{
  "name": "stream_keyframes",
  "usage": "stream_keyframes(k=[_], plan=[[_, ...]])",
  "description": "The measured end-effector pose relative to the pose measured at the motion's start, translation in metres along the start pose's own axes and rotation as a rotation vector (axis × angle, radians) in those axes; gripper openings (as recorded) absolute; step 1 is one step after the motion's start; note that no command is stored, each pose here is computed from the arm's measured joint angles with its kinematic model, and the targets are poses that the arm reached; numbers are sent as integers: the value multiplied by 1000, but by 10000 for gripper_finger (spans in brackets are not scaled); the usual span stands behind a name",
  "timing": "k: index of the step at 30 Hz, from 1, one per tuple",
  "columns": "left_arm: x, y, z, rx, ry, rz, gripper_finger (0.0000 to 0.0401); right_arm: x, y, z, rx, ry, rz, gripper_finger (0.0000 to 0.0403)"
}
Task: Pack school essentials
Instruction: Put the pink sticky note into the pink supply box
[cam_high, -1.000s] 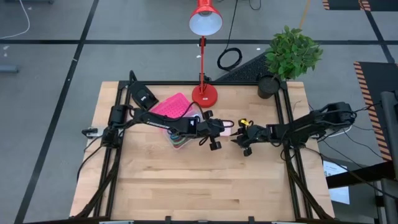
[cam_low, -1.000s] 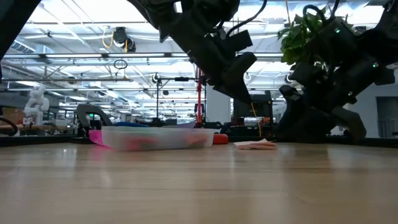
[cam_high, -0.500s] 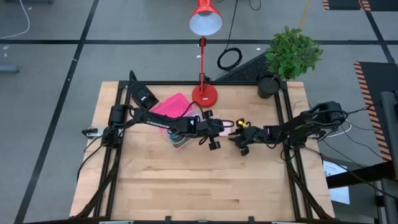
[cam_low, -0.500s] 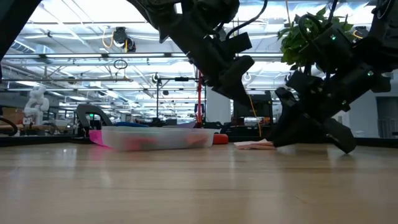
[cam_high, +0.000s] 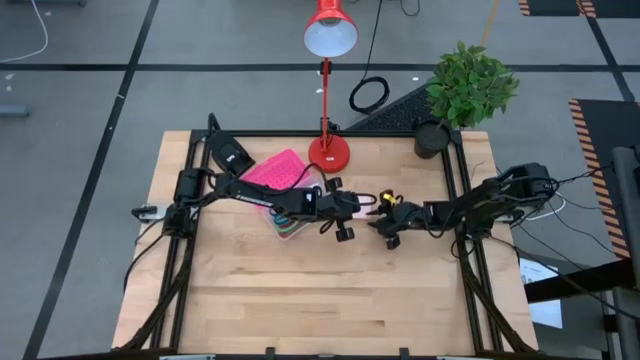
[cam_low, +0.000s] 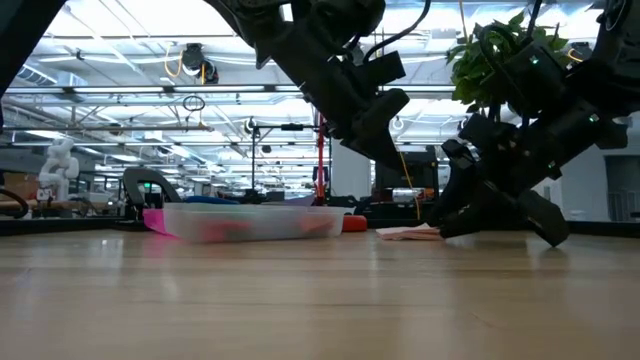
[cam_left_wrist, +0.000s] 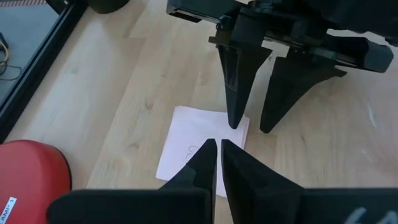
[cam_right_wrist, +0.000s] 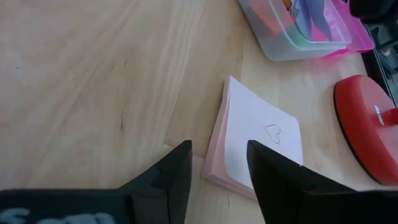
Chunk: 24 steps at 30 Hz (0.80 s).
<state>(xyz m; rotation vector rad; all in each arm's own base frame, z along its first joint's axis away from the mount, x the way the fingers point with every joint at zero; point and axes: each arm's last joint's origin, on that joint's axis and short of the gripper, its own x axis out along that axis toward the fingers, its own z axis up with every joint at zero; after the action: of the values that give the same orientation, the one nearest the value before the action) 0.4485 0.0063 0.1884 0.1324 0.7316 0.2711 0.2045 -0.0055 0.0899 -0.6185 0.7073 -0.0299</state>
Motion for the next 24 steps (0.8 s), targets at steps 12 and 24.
stream_keyframes(k=[12, 24], plan=[[0, 0, 0, 0, 0, 0, 26, 1, -4, -6, 39, 42, -2, 55], [0, 0, 0, -1, -1, -2, 26, 0, -3, -6, 29, 40, 4, 1]])
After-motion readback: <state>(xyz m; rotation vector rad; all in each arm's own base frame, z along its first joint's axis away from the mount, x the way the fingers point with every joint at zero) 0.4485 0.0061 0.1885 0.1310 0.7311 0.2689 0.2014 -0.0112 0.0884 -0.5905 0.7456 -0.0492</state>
